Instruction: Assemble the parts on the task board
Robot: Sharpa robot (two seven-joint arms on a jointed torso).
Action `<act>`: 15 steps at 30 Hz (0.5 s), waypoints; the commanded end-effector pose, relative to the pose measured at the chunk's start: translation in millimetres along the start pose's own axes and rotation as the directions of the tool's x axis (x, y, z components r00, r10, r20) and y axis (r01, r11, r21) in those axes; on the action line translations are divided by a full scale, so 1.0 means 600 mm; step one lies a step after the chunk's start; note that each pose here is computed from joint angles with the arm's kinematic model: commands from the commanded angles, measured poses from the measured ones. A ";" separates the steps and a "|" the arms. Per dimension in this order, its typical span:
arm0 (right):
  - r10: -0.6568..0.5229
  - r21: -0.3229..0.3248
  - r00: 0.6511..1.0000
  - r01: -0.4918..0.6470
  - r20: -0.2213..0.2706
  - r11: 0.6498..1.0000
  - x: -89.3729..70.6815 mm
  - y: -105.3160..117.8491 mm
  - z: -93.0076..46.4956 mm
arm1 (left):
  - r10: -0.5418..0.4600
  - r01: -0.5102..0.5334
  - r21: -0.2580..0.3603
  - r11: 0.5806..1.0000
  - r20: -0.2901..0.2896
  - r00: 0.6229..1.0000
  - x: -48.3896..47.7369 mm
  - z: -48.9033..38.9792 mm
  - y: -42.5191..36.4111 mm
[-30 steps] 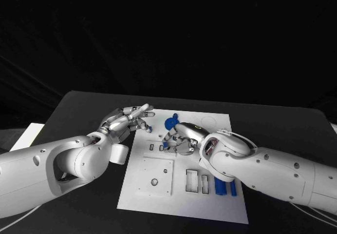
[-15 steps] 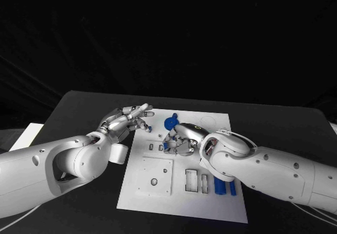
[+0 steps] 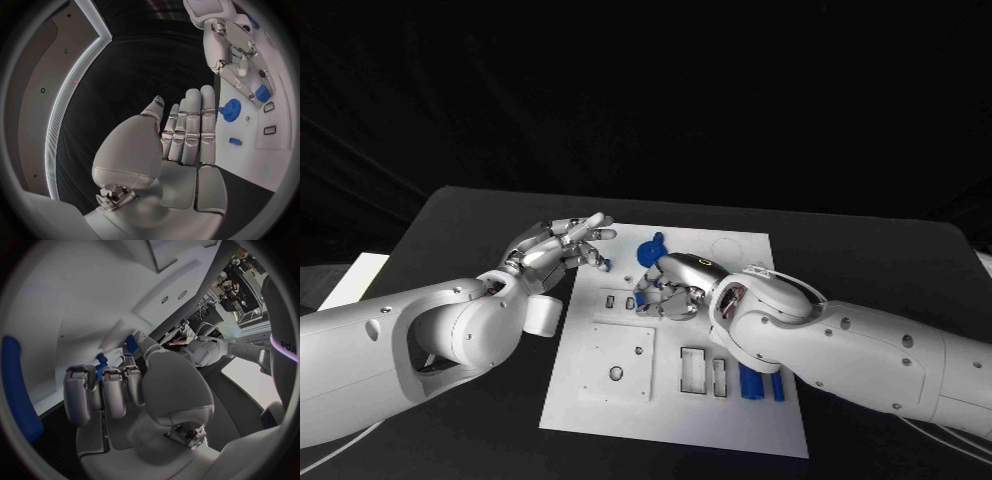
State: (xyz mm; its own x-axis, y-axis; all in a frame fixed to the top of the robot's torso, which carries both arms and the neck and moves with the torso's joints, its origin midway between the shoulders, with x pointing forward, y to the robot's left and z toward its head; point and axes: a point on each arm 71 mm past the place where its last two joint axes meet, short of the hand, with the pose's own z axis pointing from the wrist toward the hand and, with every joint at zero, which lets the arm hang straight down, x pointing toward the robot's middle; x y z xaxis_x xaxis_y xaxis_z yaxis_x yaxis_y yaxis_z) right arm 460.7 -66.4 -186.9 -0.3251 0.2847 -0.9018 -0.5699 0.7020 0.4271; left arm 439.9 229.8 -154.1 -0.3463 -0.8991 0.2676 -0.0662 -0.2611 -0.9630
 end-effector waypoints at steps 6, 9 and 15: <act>-0.017 0.039 1.000 0.017 -0.017 0.999 0.009 -0.008 -0.002 | -0.010 0.011 0.010 1.000 -0.019 1.000 0.004 0.000 -0.002; -0.014 0.032 1.000 0.014 0.002 0.999 0.007 -0.006 -0.002 | -0.011 0.011 0.009 1.000 -0.020 1.000 0.004 0.001 -0.002; -0.026 -0.019 0.995 0.028 0.096 0.999 -0.001 0.004 -0.007 | -0.009 0.009 0.008 1.000 -0.016 1.000 0.003 0.001 -0.001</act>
State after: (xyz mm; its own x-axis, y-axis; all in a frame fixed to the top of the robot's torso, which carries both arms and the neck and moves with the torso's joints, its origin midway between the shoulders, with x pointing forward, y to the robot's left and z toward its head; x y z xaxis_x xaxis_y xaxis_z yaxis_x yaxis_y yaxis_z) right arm 456.6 -65.7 -189.1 -0.3048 0.2978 -0.9047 -0.5748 0.6999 0.4241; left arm 440.1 229.7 -154.2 -0.3465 -0.8990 0.2678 -0.0669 -0.2610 -0.9630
